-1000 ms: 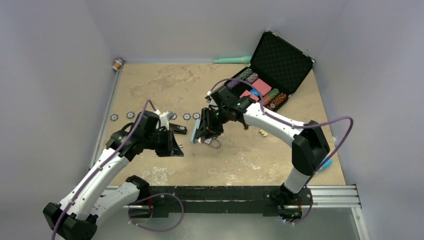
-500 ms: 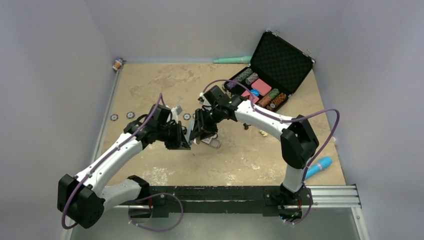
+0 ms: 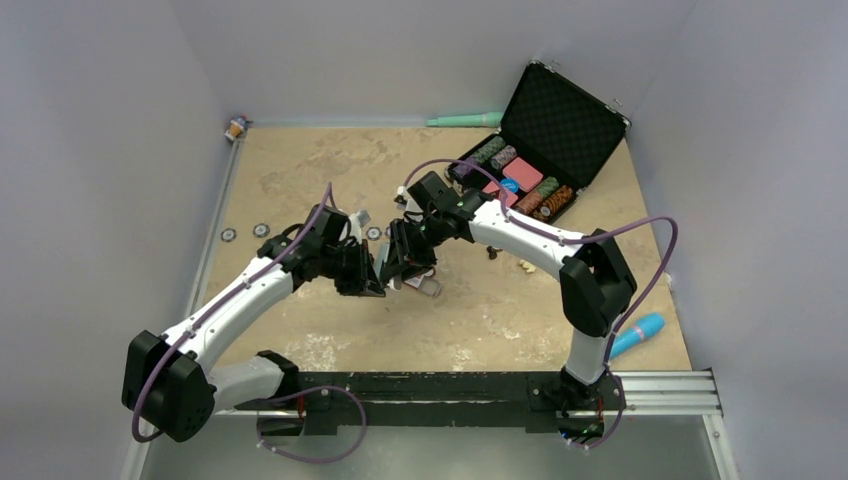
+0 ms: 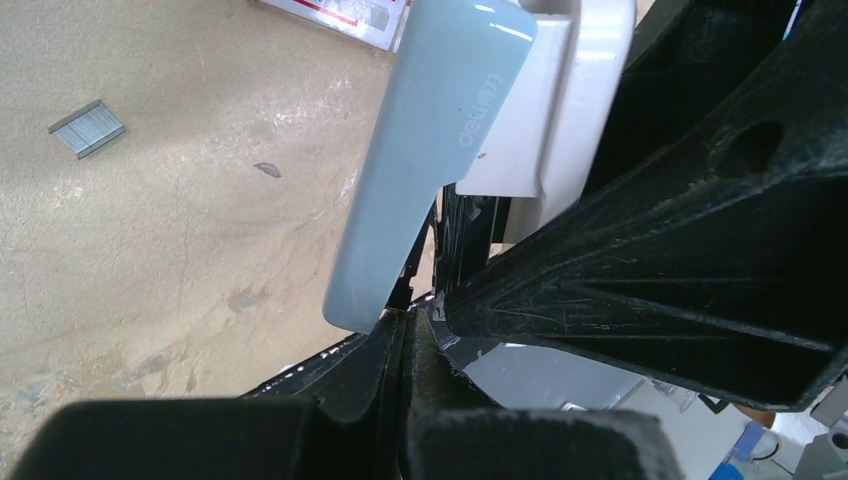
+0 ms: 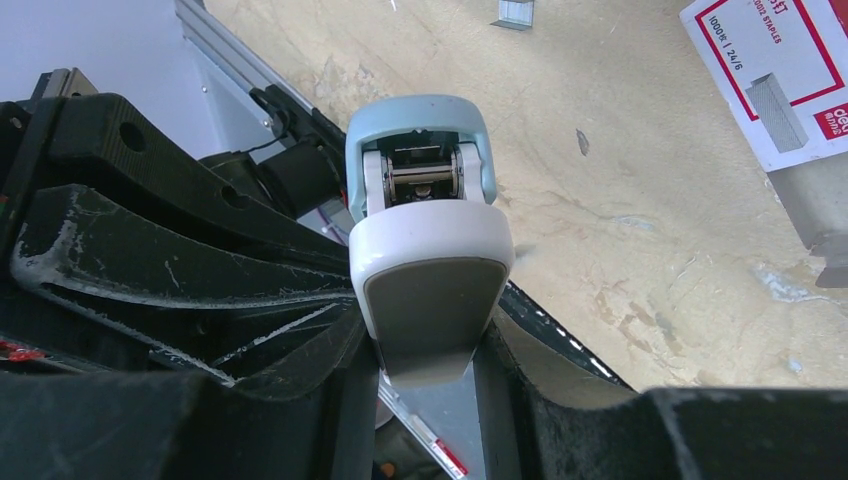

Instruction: Unload the staples from the stapler

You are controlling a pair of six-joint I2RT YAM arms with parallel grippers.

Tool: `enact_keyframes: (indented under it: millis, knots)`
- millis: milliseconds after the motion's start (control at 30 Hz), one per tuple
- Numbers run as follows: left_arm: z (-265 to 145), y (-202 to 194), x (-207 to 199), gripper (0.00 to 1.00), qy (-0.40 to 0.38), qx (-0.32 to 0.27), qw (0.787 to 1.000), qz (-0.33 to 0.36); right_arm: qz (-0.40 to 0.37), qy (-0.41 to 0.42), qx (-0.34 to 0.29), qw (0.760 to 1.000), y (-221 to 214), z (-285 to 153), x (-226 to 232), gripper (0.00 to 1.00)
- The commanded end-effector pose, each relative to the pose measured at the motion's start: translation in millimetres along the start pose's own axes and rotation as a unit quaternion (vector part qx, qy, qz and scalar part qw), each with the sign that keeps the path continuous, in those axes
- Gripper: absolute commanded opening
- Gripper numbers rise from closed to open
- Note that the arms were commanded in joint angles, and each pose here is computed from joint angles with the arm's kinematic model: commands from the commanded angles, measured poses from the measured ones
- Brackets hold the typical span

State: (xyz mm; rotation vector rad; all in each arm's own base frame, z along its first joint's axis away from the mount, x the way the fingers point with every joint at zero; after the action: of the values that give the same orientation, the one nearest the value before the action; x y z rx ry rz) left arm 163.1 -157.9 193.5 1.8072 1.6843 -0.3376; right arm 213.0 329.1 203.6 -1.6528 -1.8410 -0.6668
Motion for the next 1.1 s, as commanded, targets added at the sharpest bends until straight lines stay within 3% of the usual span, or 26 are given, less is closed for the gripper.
enact_keyframes:
  millis: [0,633,1067]
  knots:
    - [-3.7,12.2,-9.9,0.0,-0.022,-0.031,0.999,0.019,-0.033,0.039,0.012,0.999,-3.9,-11.3,16.2,0.0]
    - [6.1,19.3,3.6,0.0,0.033,-0.021,0.999,0.028,-0.07,0.036,0.011,0.997,-16.8,-29.7,14.5,0.0]
    - [-11.4,43.6,25.4,0.0,0.105,-0.036,0.993,0.038,-0.106,0.052,0.043,0.992,-63.6,-60.5,-7.7,0.0]
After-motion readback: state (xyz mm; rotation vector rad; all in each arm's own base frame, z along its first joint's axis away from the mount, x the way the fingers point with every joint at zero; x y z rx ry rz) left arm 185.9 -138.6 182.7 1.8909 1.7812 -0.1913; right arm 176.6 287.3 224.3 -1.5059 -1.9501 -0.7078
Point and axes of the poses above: each gripper's point midway between its finger pads, its own z axis out along the fingers, its own x axis along the line the jaws close on, y = z × x, the point moved 8 cm from there along -z, back along the fingers, and after that the axes turned 6 degrees about z, right-handed, at the moved point
